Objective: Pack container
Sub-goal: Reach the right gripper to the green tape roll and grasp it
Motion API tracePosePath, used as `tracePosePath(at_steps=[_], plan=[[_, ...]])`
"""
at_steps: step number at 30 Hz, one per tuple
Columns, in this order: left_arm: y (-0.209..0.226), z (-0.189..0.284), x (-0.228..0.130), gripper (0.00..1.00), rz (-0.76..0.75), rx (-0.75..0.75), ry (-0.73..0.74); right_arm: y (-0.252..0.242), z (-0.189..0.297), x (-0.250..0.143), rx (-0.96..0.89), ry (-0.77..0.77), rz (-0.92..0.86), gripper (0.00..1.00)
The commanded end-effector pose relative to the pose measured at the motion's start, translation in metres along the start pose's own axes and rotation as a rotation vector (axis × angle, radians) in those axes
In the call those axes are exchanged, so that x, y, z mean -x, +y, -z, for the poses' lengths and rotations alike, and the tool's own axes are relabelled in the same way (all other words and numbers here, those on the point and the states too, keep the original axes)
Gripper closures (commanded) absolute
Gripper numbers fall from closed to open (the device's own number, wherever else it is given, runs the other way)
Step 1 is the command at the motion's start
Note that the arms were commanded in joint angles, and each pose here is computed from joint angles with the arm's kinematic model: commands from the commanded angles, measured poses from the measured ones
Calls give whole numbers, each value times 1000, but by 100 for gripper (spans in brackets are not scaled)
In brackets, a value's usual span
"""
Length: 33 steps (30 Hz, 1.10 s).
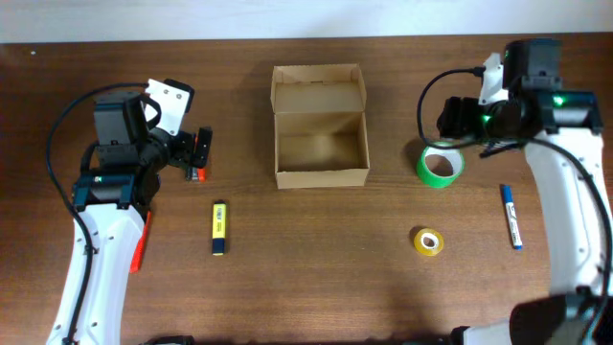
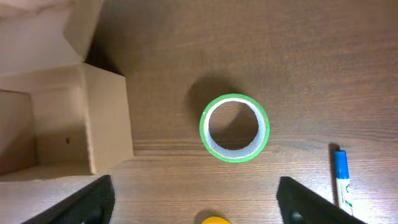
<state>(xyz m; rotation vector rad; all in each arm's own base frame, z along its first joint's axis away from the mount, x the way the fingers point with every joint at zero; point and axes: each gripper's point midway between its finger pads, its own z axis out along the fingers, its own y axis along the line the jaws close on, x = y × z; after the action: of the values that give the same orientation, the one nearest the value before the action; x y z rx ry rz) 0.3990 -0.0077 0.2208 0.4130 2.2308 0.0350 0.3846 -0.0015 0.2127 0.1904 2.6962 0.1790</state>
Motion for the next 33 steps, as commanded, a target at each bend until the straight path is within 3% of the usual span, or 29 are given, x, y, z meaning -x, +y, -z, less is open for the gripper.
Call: tracePosePath(at_steps=[1,10,19,26,28,32,33], plan=[[4,-5,-6,0,-7,12,41,-4,-32,-3,-22,84,3,20],[8,-6,-20,1,-2,37,104,3,-108,-23,-118,241,111,20],[5,-5,-28,0,2,26,136,-5,-151,-45,-131,339,102,20],[5,-5,-28,0,2,26,136,-12,-177,-85,-125,423,91,23],[5,-5,-28,0,2,26,136,-14,-183,-96,-127,441,90,36],[5,-5,-28,1,2,26,136,-16,-188,-103,-132,442,71,74],[5,-5,-28,0,2,26,136,-16,-189,-103,-132,441,71,78]])
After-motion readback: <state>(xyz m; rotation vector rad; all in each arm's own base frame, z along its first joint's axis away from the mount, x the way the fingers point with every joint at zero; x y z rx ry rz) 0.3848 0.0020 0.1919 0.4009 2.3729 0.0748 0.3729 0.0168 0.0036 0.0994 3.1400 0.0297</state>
